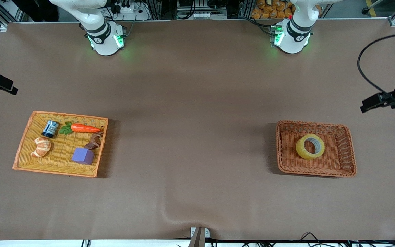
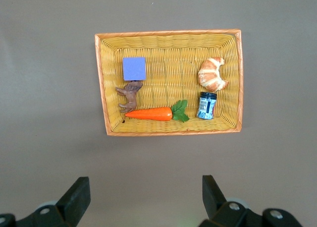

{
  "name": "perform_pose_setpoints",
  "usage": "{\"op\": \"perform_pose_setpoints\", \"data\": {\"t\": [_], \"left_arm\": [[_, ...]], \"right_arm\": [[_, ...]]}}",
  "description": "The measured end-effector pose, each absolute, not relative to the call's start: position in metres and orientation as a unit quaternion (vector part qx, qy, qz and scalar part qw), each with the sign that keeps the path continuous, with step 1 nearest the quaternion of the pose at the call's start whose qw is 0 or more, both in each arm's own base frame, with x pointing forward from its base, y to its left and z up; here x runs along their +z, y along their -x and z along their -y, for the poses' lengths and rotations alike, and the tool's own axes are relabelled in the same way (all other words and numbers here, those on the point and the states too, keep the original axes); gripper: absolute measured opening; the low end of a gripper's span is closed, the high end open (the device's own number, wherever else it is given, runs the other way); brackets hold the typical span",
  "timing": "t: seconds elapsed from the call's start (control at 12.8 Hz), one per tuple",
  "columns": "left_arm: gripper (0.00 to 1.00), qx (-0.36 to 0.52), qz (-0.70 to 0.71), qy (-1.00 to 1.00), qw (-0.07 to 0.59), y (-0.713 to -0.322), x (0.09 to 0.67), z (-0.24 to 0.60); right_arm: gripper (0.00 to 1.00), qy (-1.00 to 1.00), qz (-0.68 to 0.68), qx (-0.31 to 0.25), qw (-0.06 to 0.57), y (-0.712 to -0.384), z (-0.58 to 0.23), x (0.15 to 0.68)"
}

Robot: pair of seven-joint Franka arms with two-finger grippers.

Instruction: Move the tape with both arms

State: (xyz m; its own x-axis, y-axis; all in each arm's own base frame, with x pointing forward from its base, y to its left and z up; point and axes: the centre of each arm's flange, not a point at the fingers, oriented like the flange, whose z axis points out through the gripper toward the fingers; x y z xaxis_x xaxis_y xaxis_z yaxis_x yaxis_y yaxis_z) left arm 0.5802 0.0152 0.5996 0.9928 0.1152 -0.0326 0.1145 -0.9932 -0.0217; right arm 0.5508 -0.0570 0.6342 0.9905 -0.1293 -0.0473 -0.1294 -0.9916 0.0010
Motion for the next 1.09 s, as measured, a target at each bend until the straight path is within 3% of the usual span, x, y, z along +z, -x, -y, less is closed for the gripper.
{"op": "perform_pose_setpoints", "data": {"t": [0.47,1.09], "left_arm": [[1.00,0.008,0.019,1.000,0.011,-0.557,0.634,-0.002],[1.00,-0.013,-0.001,1.000,0.008,-0.568,0.636,0.020]], "right_arm": [[1.00,0.998,-0.065,0.023,0.001,-0.551,0.057,0.634],[1.00,0.998,-0.065,0.013,0.001,-0.553,0.057,0.636]]}}
